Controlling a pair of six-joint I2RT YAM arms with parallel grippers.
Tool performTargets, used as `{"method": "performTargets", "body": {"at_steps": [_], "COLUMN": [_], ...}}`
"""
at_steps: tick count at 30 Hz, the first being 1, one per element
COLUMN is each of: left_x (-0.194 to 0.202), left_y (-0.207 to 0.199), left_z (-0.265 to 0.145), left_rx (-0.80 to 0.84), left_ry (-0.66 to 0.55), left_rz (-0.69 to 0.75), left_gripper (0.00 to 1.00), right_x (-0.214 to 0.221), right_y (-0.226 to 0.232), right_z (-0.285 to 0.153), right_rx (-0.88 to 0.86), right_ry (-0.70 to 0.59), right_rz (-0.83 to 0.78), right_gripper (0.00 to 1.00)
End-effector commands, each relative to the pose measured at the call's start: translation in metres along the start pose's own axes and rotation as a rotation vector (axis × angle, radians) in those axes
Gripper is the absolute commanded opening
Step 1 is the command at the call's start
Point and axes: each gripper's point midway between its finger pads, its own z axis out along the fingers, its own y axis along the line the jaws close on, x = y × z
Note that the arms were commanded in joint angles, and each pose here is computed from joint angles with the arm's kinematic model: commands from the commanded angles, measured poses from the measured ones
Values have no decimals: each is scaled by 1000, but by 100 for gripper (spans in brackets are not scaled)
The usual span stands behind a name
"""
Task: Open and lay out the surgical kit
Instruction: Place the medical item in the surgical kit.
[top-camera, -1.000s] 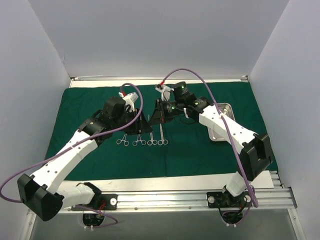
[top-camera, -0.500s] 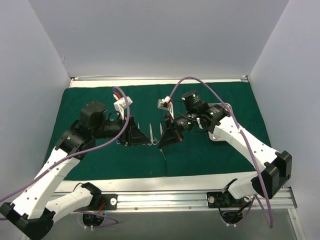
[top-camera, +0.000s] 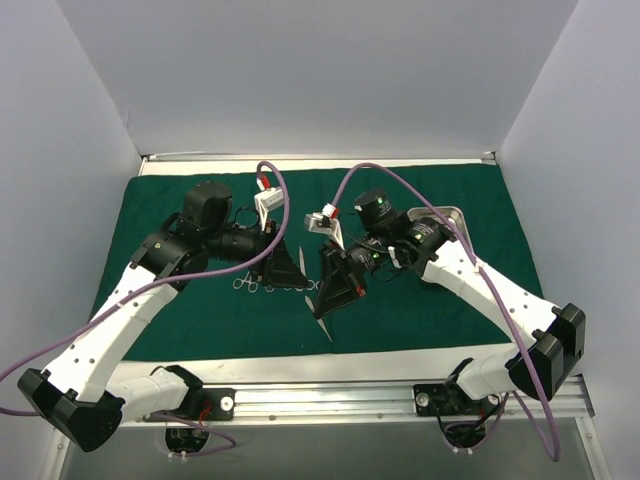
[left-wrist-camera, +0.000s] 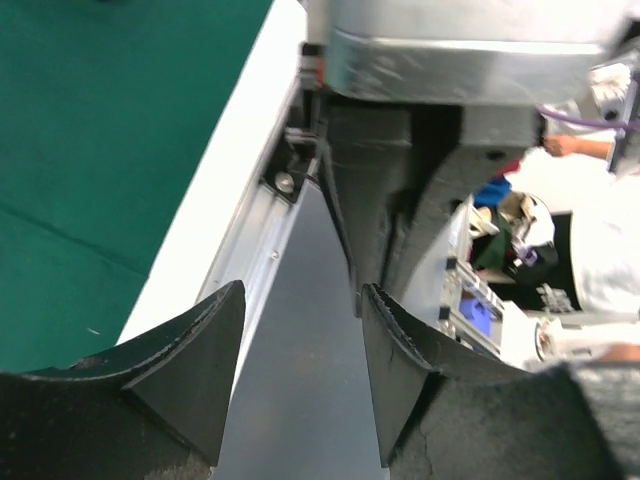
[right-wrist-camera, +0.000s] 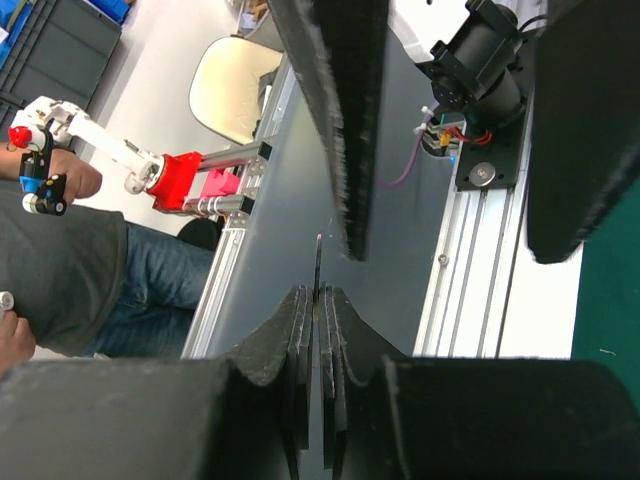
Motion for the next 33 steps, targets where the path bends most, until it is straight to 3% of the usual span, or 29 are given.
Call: {"method": "performTargets", "body": {"at_steps": [1,11,22,33], "left_x": [4,20,25,30], "left_y": [-19,-39,-38,-30], "left_z": [-7,-15,-13,-9], "left_rx": [92,190,174,143], "left_ry": [13,21,25,57], "left_rz": [52,24,25,13], "left_gripper": [59,59,53,59], "right_x": [4,4,4,7], "right_y": [7,1,-5,-4], "right_z": [0,6,13,16], "right_rx": [-43,-42,-49,-46], "right_ry": [8,28,62,84], "right_rz": [-8,12,10,9], "right_gripper": [0,0,0,0]}}
